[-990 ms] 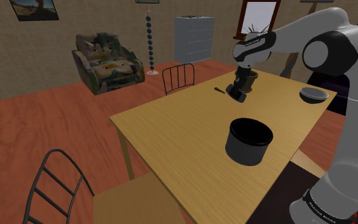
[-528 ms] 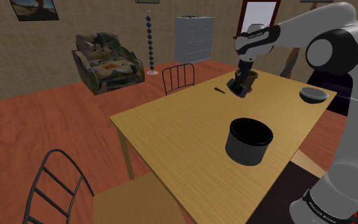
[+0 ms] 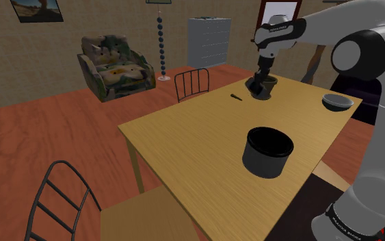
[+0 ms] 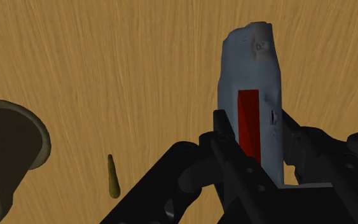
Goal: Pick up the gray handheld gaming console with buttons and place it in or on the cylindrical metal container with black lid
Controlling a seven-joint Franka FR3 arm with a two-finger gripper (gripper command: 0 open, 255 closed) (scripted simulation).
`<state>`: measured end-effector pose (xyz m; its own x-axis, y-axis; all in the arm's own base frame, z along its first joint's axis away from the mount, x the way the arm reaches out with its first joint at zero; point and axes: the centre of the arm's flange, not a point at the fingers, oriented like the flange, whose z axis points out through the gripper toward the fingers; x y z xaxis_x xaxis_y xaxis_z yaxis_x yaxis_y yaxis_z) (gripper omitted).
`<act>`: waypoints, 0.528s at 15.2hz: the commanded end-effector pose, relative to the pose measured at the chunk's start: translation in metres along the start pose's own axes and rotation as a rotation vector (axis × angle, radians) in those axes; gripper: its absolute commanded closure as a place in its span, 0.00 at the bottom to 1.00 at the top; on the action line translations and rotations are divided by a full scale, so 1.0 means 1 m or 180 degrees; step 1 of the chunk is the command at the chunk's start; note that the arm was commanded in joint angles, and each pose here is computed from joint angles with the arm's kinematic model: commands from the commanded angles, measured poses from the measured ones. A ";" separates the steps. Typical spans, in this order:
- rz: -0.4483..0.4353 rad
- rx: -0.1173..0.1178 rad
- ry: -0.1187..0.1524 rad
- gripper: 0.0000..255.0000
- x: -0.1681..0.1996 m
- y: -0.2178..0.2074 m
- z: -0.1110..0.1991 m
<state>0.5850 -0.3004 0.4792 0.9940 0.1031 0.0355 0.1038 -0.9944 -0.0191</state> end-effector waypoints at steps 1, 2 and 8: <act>0.0000 0.0000 0.0000 1.00 0.000 0.000 -0.011; 0.0000 0.0000 0.0000 1.00 0.000 -0.001 -0.016; 0.0000 0.0000 0.0000 1.00 -0.032 -0.042 -0.027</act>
<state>0.5574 -0.2715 0.5079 0.9941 0.1028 0.0349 0.1036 -0.9944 -0.0195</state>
